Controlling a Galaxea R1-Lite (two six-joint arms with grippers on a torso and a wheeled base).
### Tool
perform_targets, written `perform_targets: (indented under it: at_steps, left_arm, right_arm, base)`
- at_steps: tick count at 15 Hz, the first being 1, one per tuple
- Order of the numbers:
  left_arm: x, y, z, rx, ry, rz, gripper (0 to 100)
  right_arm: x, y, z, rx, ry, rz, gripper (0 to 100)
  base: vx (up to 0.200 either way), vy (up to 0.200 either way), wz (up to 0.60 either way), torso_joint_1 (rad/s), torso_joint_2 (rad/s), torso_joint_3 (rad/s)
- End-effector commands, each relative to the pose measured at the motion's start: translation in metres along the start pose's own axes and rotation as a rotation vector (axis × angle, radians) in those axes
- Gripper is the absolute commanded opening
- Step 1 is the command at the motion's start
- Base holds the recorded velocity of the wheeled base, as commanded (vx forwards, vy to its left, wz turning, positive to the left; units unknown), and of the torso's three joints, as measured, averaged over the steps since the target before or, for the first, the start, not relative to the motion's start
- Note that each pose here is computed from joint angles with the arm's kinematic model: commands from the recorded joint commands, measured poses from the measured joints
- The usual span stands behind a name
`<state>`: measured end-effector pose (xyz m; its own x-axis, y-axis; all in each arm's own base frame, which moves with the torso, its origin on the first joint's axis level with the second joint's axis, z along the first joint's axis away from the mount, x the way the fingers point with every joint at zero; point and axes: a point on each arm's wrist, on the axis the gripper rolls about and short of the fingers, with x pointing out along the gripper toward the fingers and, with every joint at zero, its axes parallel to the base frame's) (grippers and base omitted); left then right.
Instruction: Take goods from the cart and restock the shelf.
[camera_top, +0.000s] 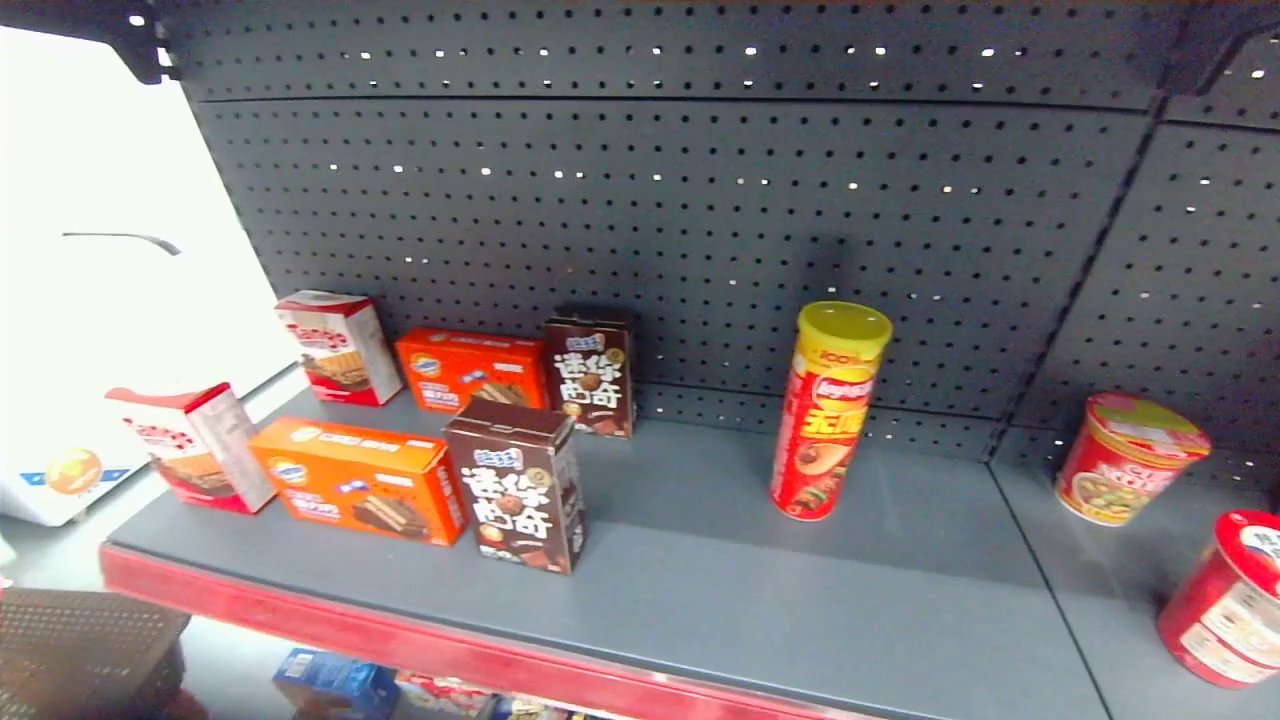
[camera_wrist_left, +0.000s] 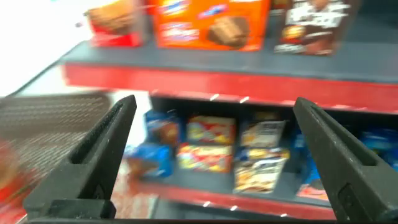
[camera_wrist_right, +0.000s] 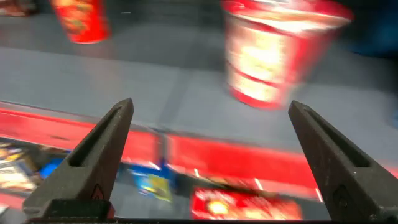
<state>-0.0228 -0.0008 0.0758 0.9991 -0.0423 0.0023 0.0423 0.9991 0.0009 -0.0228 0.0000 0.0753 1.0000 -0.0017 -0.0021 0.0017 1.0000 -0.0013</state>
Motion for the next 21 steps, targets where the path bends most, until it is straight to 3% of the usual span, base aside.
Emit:
perform_targets:
  at_steps: [1,12,19,20,21]
  left_arm:
    - [0.0,0.0,0.0,0.001,-0.001,-0.001,100]
    - [0.0,0.0,0.0,0.001,-0.001,0.001,100]
    - [0.0,0.0,0.0,0.005,-0.001,0.002,100]
    - [-0.002,0.001,0.008,0.015,-0.036,0.036,100]
    - [-0.01,0.001,0.041,0.068,-0.098,0.041,100]
  right_arm:
    - [0.0,0.0,0.0,0.0,-0.001,0.0,100]
    - [0.0,0.0,0.0,0.0,-0.001,0.0,100]
    - [0.0,0.0,0.0,0.0,-0.001,0.0,100]
    - [0.0,0.0,0.0,0.0,-0.001,0.0,100]
    - [0.0,0.0,0.0,0.0,-0.001,0.0,100]
  base:
    - [0.0,0.0,0.6,0.002,0.0,0.002]
    - [0.0,0.0,0.6,0.004,0.0,0.002]
    - [0.0,0.0,0.0,0.0,0.0,0.0]
    - [0.0,0.0,0.0,0.0,0.0,0.0]
    - [0.0,0.0,0.0,0.0,0.0,0.0]
